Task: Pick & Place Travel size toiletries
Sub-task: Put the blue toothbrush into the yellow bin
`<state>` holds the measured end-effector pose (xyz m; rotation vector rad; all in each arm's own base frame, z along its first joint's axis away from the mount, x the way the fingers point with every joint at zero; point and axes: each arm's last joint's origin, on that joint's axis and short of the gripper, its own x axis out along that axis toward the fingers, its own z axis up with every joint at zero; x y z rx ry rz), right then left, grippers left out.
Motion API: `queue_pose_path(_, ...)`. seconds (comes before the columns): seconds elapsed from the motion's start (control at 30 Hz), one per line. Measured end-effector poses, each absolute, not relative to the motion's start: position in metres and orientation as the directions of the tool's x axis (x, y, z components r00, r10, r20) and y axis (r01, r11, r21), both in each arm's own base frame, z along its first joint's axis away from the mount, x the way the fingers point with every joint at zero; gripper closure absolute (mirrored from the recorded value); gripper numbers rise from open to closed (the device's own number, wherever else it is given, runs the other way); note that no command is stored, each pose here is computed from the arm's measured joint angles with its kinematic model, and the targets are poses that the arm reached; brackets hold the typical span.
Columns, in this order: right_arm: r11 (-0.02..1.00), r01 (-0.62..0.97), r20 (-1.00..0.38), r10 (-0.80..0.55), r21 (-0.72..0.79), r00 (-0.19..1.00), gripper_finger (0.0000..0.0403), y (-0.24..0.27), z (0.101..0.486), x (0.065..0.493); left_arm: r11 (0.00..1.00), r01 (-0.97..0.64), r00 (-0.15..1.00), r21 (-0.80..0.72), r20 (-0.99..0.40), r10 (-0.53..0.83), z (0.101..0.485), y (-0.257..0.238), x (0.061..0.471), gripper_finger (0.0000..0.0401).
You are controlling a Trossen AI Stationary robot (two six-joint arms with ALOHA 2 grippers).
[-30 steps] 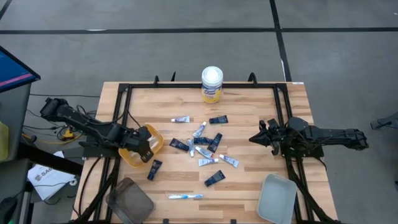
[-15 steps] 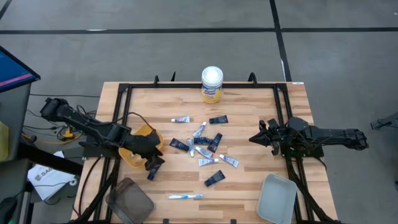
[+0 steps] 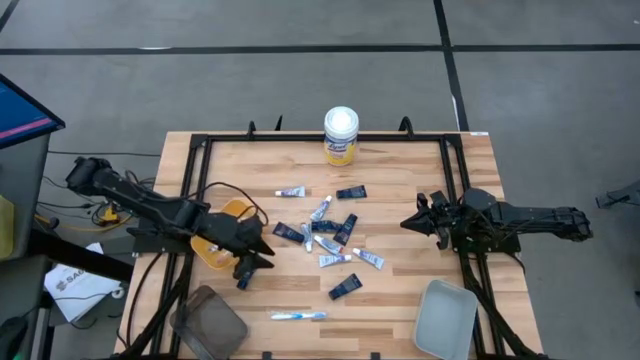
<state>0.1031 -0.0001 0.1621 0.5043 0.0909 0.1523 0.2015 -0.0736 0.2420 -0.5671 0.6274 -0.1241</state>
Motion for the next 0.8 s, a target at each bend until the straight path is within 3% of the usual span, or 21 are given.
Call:
queue_pose_path(0.33,0.864,-0.123,-0.049,0.168,0.487,0.985,0.0403,0.000,0.162,0.103,0.883,-0.011,0.731,-0.469,-0.607,-0.313,0.251,-0.129,0.278,0.0216)
queue_pose_path(0.8,0.864,-0.123,-0.049,0.168,0.487,0.985,0.0403,0.000,0.162,0.103,0.941,-0.068,0.533,-0.333,-0.809,-0.248,0.161,-0.184,0.326,0.0219)
